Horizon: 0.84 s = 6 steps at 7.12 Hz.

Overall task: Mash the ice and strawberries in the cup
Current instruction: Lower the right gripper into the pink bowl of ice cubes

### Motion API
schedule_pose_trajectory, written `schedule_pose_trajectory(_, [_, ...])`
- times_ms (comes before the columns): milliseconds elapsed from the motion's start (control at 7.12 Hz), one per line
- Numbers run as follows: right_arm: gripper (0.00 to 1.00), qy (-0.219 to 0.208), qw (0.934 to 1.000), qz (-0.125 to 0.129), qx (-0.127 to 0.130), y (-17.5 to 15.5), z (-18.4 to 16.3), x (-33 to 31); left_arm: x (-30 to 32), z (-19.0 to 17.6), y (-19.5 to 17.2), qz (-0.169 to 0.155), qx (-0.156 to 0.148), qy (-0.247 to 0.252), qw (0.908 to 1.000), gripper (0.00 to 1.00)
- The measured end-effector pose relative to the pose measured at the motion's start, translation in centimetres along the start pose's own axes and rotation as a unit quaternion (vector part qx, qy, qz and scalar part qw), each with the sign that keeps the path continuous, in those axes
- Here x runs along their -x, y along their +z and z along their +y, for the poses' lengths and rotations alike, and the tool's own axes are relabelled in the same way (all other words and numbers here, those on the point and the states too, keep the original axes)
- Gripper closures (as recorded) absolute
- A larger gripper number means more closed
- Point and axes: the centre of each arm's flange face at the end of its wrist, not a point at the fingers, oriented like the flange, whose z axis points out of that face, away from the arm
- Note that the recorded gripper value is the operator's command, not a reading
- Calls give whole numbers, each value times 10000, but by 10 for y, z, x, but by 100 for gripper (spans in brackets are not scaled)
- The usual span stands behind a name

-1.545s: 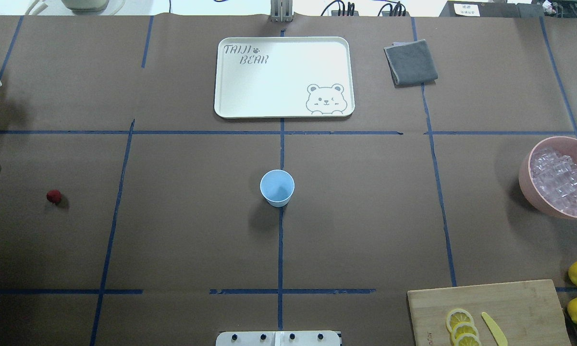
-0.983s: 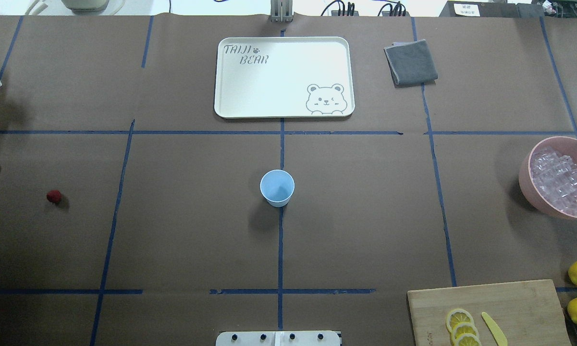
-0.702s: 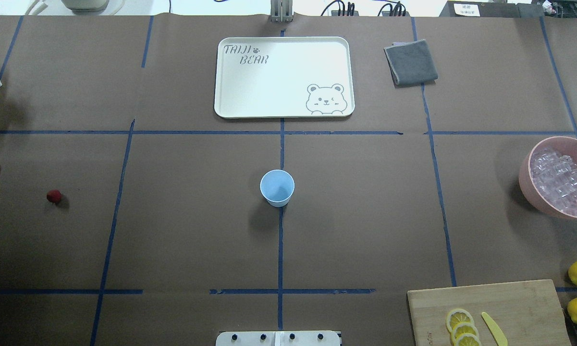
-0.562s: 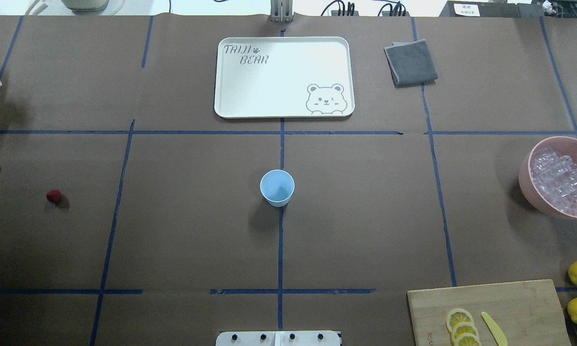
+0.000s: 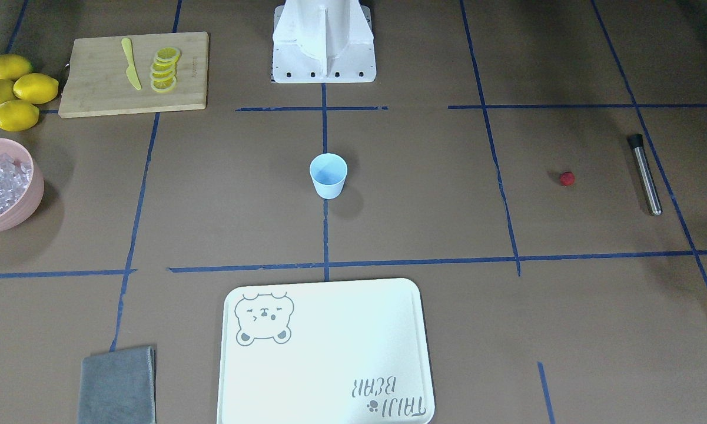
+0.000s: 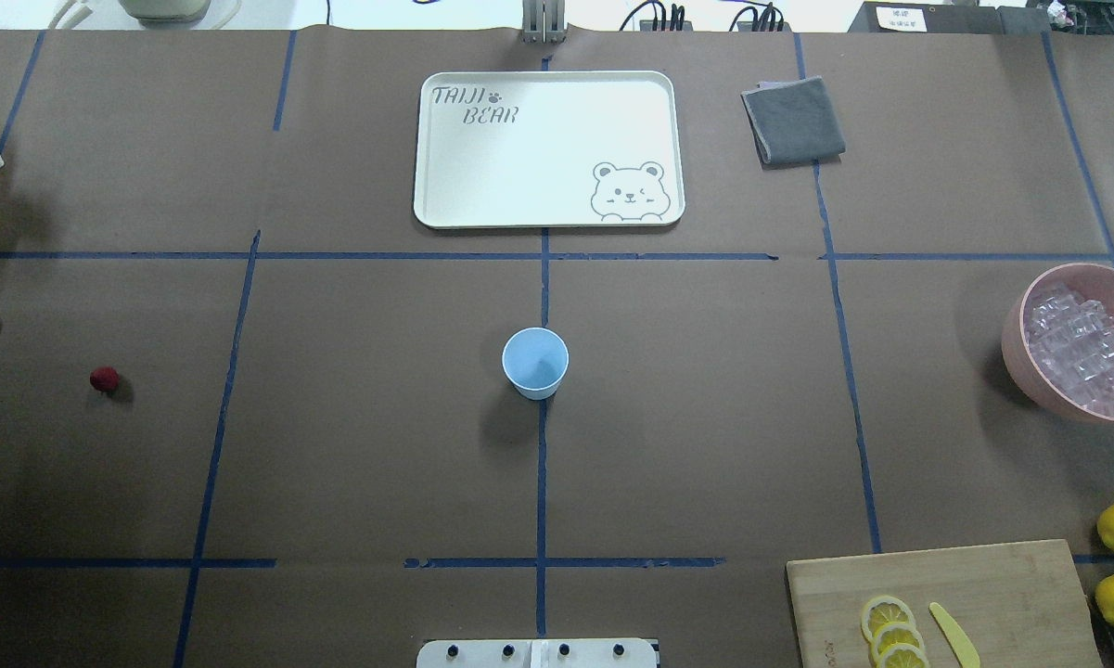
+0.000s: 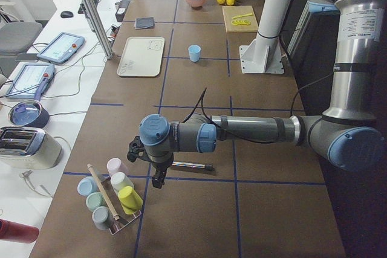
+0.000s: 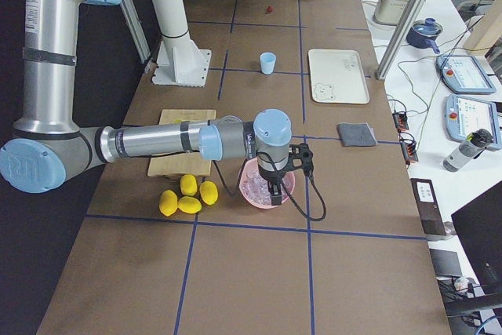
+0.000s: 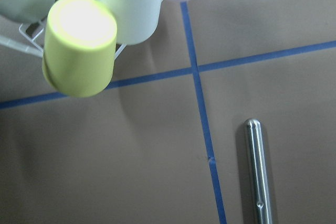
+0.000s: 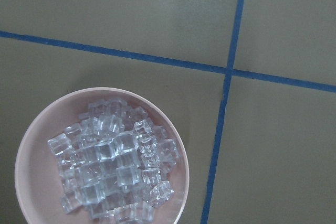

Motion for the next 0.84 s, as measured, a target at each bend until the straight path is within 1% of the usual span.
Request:
schedule_pose_trajectory(140, [2, -304, 9995, 84, 64, 6, -6, 25, -7, -4, 8, -54, 86, 102, 9999, 0])
schedule_pose_trajectory(281, [10, -590, 9978, 245, 152, 18, -10, 43, -10, -6, 12, -125, 141, 162, 9997, 0])
schedule_pose_trajectory(421, [16, -829, 9957, 360, 204, 29, -12, 54, -12, -7, 14, -158, 158, 193, 9996, 0])
schedule_pose_trajectory(562, [21, -1026, 9937, 392, 239, 39, -12, 62, -13, -7, 13, -170, 157, 212, 9995, 0])
schedule_pose_trajectory(843, [30, -1368, 9894, 371, 327, 59, -11, 61, -13, -6, 15, -161, 161, 219, 9995, 0])
